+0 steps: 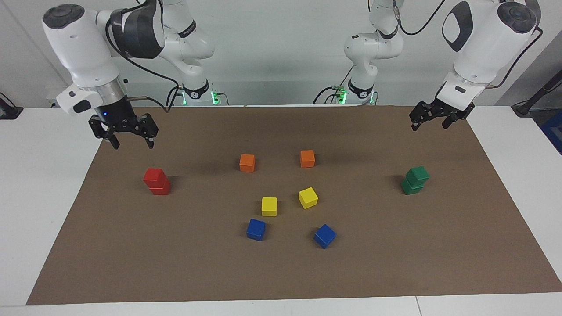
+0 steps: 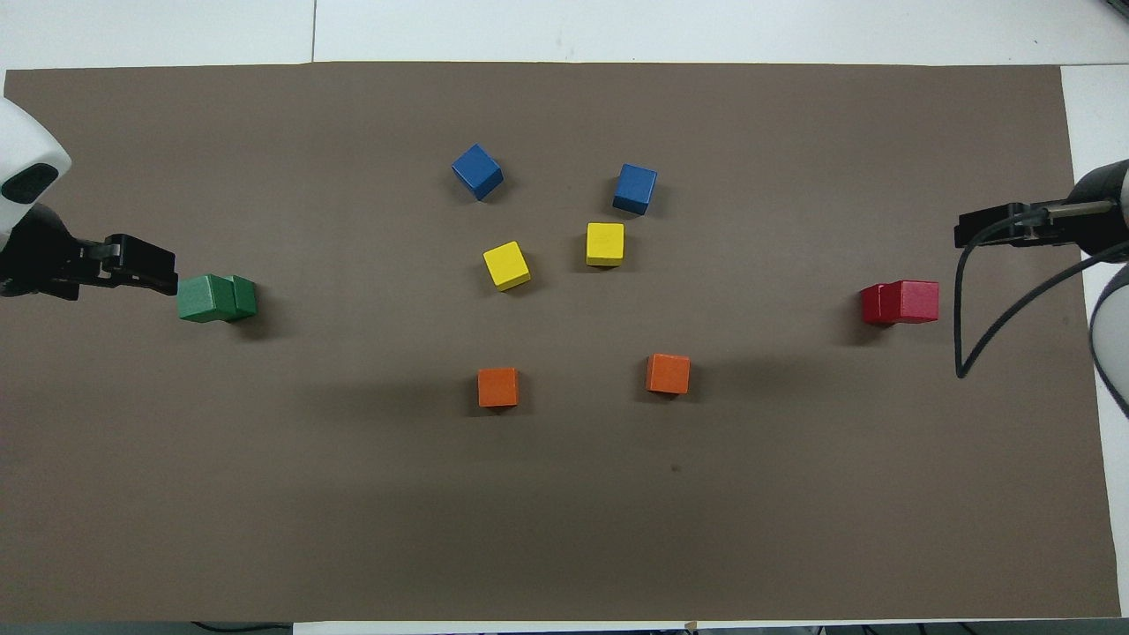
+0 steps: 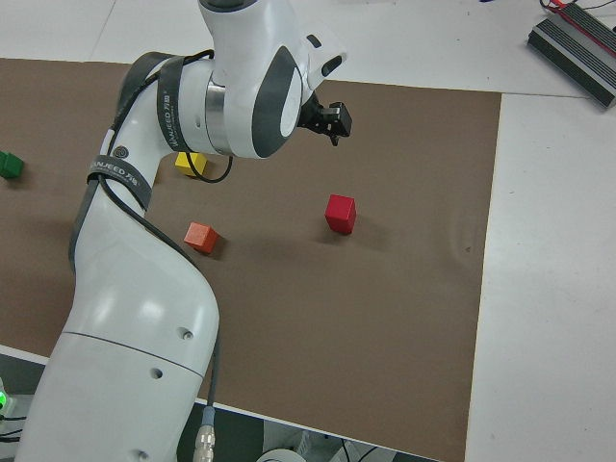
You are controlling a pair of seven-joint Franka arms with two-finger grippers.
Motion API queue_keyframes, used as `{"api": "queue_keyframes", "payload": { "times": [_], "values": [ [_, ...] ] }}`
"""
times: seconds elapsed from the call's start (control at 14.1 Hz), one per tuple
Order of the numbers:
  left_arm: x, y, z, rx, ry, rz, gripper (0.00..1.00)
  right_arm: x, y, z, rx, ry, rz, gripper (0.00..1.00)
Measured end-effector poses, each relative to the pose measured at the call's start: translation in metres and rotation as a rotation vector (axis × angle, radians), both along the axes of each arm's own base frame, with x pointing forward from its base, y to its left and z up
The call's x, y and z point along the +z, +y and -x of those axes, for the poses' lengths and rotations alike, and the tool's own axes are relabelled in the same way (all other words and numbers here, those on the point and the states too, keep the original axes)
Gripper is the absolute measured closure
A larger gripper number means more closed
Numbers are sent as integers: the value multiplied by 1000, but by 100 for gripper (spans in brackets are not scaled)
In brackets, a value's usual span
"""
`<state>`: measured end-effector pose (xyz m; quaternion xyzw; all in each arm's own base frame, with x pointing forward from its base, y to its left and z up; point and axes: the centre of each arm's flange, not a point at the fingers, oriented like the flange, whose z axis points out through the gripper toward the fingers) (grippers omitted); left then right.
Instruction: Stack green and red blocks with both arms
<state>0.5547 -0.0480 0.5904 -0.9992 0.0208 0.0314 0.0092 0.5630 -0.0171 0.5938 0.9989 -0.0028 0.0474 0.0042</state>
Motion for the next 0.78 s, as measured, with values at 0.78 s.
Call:
{"api": "queue_keyframes", "payload": {
  "times": [0.78],
  "values": [
    [1, 0, -1, -29, -10, 3, 0, 28, -3, 20, -8, 132, -5, 0]
  ]
}}
